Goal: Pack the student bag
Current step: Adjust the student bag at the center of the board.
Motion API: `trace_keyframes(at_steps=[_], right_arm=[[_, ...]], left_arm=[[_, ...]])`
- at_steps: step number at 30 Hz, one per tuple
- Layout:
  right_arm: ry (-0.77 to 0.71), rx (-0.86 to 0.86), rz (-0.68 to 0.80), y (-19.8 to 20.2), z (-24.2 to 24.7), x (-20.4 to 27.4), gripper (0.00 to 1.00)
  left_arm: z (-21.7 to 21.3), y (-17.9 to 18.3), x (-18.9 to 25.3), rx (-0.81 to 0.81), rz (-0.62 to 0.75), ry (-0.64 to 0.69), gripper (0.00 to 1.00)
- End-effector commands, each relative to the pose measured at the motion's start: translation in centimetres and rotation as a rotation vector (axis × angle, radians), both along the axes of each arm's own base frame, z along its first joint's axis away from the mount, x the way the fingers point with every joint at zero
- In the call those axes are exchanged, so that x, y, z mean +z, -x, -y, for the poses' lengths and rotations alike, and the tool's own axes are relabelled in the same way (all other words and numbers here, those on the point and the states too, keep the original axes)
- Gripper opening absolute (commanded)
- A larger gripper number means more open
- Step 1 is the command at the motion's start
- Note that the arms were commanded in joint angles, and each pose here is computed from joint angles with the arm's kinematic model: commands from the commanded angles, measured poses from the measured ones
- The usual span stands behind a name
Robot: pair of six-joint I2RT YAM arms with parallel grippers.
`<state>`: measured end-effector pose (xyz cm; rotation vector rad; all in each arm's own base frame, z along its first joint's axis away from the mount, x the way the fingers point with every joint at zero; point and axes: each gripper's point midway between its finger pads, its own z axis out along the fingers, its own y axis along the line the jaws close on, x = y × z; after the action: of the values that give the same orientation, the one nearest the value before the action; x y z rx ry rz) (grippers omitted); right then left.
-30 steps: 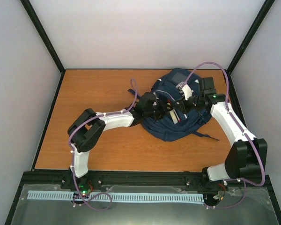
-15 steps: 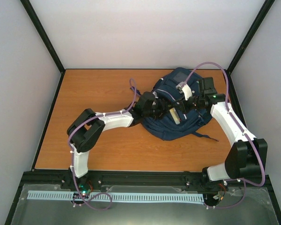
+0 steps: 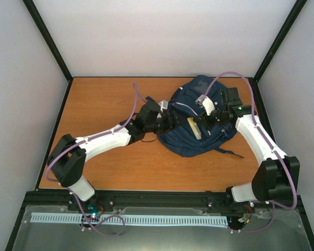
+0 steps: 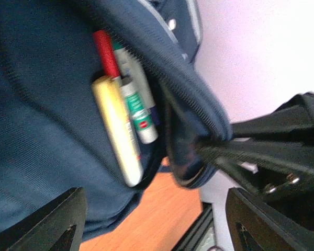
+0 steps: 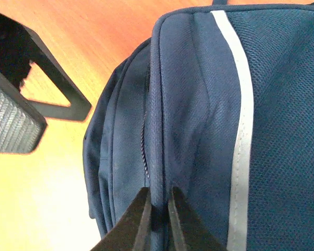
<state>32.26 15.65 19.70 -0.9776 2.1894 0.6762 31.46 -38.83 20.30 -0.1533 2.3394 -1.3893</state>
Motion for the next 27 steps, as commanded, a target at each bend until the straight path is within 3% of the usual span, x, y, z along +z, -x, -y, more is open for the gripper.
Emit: trace_keyframes(at_steps=[1,7,11,18,24,27], right_arm=[[0.01,0.098,-0.017,2.0,-0.5,-0.6,0.13],[0.104,0.107,-0.013,3.0,0.7,-0.5,0.49],[0.196,-0.046,0.03,1.4,3.5,-0.7,0.65],[0.212,-0.279,-0.06,-1.5,8.5,-2.8,0.7],[0.331,-0.369,-0.099,-1.9,11.1,-6.1,0.71],[0.378,-0.395,-0.123,-1.9,12.2,-7.4,0.71]], left_arm=[[-4.9,0.9,-3.0,0.008,0.068,-0.243,0.77],[-10.2,-1.4,-3.3,0.085,0.079,-0.306,0.83],[-11.4,-3.3,-4.3,0.063,0.053,-0.267,0.82],[-9.4,-5.6,-7.2,-0.06,0.02,-0.202,0.7],[-7.9,-6.4,-9.0,-0.096,0.006,-0.15,0.62],[-7.8,-6.3,-9.7,-0.096,-0.016,-0.139,0.51]])
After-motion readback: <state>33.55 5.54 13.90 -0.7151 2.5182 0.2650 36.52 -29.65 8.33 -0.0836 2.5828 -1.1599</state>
